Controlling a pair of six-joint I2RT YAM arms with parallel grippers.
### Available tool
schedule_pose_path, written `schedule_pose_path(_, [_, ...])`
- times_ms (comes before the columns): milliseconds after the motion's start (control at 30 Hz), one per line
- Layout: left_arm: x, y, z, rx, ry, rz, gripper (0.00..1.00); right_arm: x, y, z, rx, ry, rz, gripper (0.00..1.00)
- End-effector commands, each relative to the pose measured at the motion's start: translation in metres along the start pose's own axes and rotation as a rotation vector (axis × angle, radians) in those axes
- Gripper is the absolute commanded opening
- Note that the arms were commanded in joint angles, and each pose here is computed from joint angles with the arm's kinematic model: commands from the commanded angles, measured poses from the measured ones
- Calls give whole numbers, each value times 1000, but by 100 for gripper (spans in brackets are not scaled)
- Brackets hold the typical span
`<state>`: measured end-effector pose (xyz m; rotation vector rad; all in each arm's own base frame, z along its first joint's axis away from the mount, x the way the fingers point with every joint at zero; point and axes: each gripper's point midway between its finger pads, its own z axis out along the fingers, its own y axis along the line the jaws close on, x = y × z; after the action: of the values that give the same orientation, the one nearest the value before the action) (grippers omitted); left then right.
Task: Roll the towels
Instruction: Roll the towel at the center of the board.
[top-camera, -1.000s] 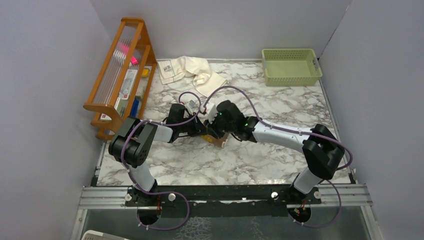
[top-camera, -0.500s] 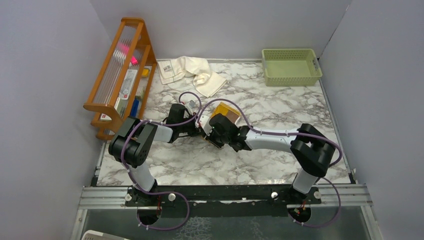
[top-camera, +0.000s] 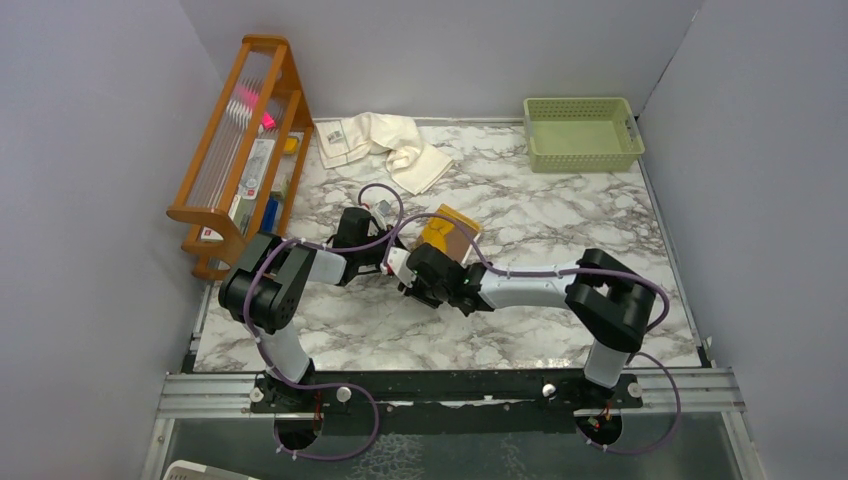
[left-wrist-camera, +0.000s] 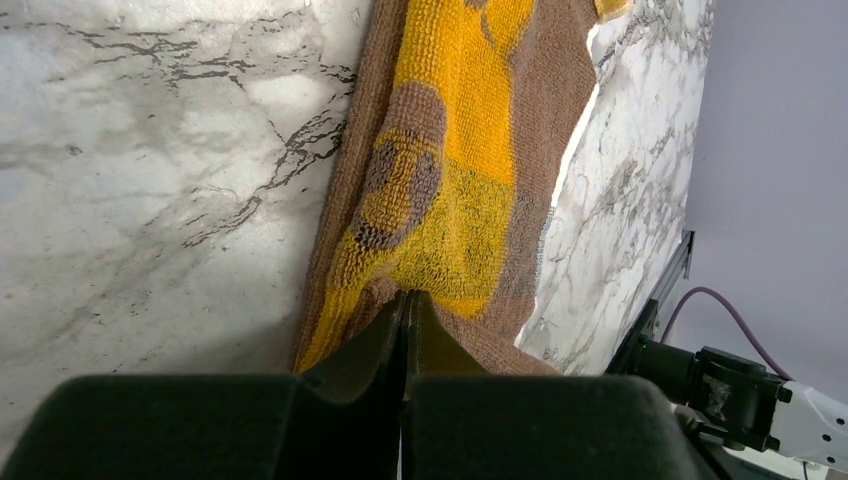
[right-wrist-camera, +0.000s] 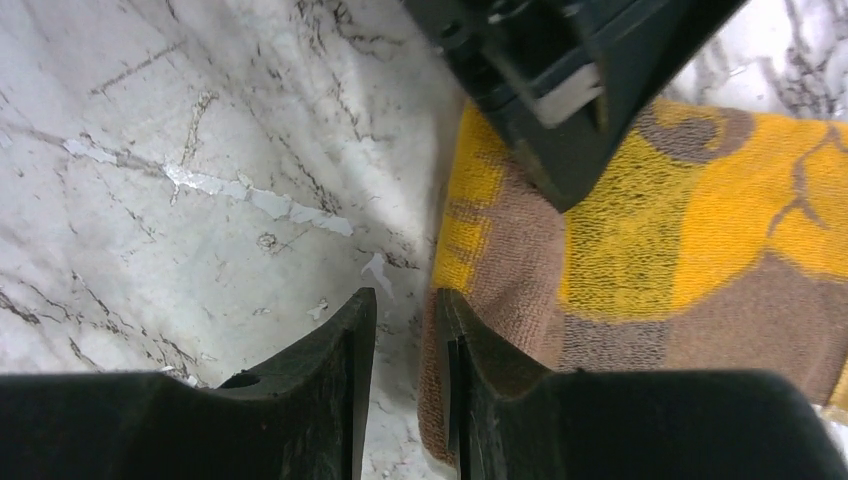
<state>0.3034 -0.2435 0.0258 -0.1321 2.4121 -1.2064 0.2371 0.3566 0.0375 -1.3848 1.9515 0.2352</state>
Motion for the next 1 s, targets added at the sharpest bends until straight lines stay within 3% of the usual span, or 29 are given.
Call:
schedule_pose_path(0, [14, 38, 2, -132, 30, -17, 0, 12, -5, 8, 63, 37, -9, 30])
schedule_pose_path(267, [10, 37, 1, -141, 38, 8, 0, 43, -9, 16, 120, 135, 21, 29])
schedule_pose_path(600, [0, 36, -3, -186, 46, 66, 0, 78, -28, 23, 98, 267, 217, 25])
schedule_pose_path(733, [-2, 33, -3, -184, 50, 68, 0, 81, -38, 22, 62, 287, 287, 18])
schedule_pose_path(833, [-5, 32, -3, -183, 45, 66, 0, 83, -39, 22, 12, 303, 330, 3])
schedule_pose_path(967, [-13, 29, -5, -174, 33, 64, 0, 78, -35, 22, -63, 298, 358, 1])
